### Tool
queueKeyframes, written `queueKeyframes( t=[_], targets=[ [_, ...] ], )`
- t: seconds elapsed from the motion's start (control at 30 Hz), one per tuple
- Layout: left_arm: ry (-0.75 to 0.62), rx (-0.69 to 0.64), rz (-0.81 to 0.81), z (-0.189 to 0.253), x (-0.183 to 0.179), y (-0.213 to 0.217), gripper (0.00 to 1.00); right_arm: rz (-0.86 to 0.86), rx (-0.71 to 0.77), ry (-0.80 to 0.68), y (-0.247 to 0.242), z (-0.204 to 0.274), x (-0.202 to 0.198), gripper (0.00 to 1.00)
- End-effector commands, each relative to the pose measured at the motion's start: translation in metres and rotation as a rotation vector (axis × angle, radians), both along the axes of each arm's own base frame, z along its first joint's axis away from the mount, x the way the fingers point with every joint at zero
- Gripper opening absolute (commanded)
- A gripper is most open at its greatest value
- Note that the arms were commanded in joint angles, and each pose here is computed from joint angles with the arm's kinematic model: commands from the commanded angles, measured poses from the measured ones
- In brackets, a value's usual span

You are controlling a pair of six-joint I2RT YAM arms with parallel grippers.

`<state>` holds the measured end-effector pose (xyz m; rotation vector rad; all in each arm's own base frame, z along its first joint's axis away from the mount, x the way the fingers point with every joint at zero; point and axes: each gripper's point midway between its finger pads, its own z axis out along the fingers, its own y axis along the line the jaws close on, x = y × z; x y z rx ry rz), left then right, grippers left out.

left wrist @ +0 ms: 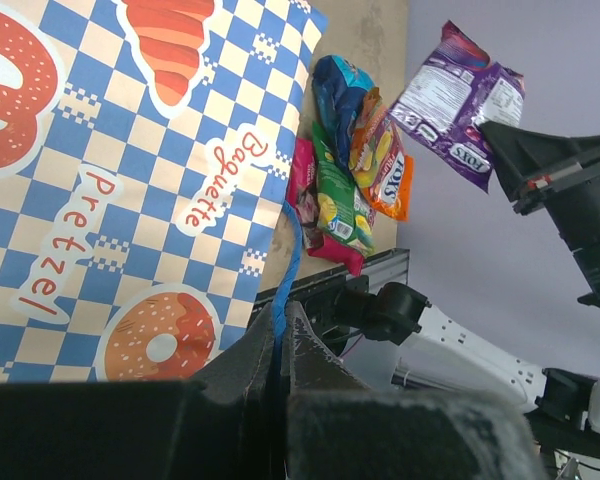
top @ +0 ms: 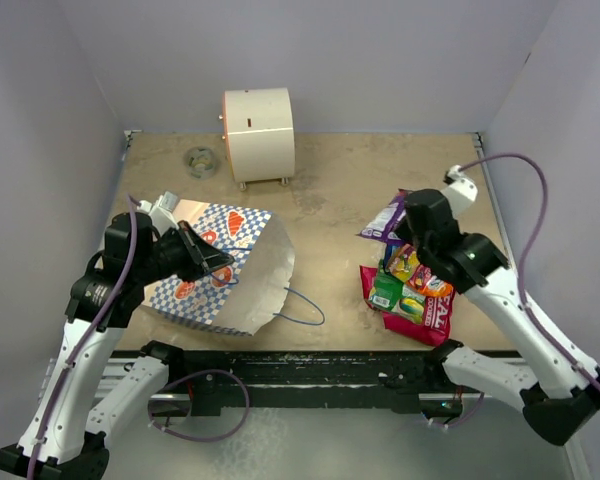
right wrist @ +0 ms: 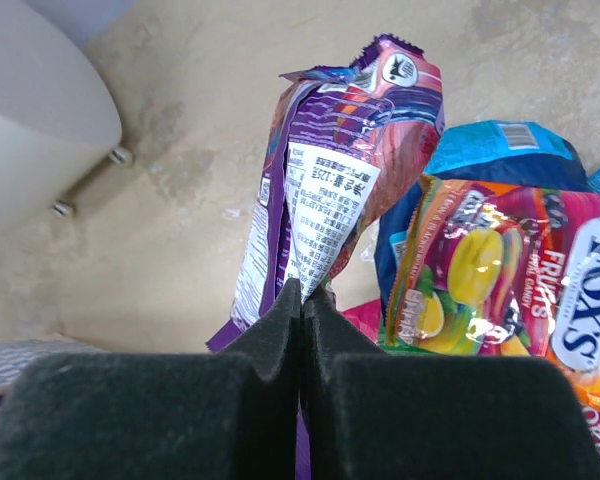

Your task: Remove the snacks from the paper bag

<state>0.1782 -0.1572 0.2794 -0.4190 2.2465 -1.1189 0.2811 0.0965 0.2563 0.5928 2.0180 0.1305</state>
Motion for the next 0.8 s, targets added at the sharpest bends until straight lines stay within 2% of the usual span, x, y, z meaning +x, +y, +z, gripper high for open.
queueKeyframes(
  t=[0.0,0.13,0.27,0.47,0.57,0.67,0.77],
  targets=[
    [-0.070,-0.008,0.018,0.020,0.006,0.001,0.00,-0.094,0.167,-0.023,-0.024,0.005,-0.022,0.00],
    [-0.069,-0.016,0.007,0.020,0.009,-0.002,0.00,-0.255,0.124,0.011,-0.059,-0.019,-0.040,0.00],
    [-0.069,-0.017,-0.012,0.021,0.013,-0.005,0.00,-0.318,0.082,0.045,-0.073,-0.045,-0.041,0.00],
    [-0.069,-0.010,-0.014,0.020,0.013,-0.004,0.00,-0.412,0.160,0.070,-0.083,-0.086,-0.062,0.00],
    [-0.070,-0.010,-0.021,0.020,0.012,-0.005,0.00,-0.503,0.157,0.140,-0.094,-0.115,-0.083,0.00],
    [-0.067,-0.008,-0.019,0.020,0.011,-0.005,0.00,-0.513,0.159,0.192,-0.093,-0.133,-0.090,0.00],
    [-0.064,-0.003,-0.016,0.018,0.011,-0.004,0.00,-0.532,0.170,0.254,-0.089,-0.152,-0.097,0.05]
  ],
)
